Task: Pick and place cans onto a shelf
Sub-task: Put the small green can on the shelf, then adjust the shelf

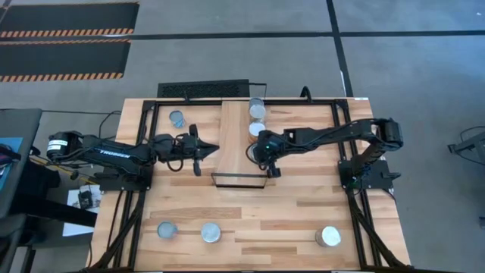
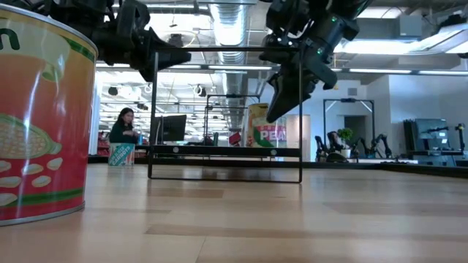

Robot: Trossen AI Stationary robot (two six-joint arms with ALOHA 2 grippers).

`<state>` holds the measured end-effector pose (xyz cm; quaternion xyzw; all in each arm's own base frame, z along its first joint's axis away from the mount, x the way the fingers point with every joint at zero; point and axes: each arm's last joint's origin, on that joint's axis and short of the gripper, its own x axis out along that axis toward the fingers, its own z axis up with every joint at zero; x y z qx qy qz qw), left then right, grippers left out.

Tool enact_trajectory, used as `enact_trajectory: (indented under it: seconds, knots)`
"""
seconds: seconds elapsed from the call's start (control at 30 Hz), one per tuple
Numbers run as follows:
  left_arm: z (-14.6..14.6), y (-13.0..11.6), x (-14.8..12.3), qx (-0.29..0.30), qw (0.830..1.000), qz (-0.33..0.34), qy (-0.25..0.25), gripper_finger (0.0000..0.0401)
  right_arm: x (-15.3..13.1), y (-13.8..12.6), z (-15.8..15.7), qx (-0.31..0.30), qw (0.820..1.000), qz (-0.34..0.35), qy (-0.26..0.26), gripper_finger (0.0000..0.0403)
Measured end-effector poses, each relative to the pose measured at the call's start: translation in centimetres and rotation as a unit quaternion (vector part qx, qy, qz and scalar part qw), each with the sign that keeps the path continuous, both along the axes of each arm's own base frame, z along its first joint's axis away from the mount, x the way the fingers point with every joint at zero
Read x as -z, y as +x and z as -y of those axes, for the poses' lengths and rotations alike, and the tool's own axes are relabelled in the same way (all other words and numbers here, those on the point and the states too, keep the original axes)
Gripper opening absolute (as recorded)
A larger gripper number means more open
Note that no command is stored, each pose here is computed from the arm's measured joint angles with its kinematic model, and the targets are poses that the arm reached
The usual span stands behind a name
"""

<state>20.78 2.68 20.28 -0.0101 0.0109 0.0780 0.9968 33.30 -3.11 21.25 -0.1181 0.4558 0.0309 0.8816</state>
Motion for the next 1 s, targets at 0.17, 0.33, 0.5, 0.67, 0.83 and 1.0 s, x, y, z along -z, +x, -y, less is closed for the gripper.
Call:
enact_trajectory:
  seconds: [0.17, 0.33, 0.5, 0.67, 0.83, 1.0]
  knots:
    - [-0.1, 0.0, 0.4, -0.010, 1.000, -0.018, -0.004, 0.0000, -0.3, 0.0, -0.1, -0.009, 1.000, 0.016, 0.022, 0.0012]
    - [-0.1, 0.0, 0.4, -0.013, 1.000, -0.020, -0.009, 0.0000, 0.0, 0.5, -0.1, -0.005, 0.999, 0.024, 0.031, 0.0018]
    - [-0.1, -0.1, 0.8, -0.014, 0.999, -0.041, -0.010, 0.0000, -0.2, 0.6, -0.1, 0.012, 0.998, 0.038, 0.039, 0.0051]
    - [-0.1, -0.1, 1.1, -0.014, 0.998, -0.053, -0.011, 0.0000, -0.4, 0.6, -0.1, 0.022, 0.998, 0.044, 0.043, 0.0093]
    - [-0.1, -0.1, 1.0, -0.016, 0.998, -0.055, -0.001, 0.0000, -1.2, 0.2, 0.0, 0.040, 0.998, 0.051, 0.026, 0.0132]
    - [0.0, -0.8, 0.0, -0.017, 0.999, -0.034, 0.011, 0.0000, -3.6, -0.8, -0.2, 0.056, 0.995, 0.082, 0.003, 0.0148]
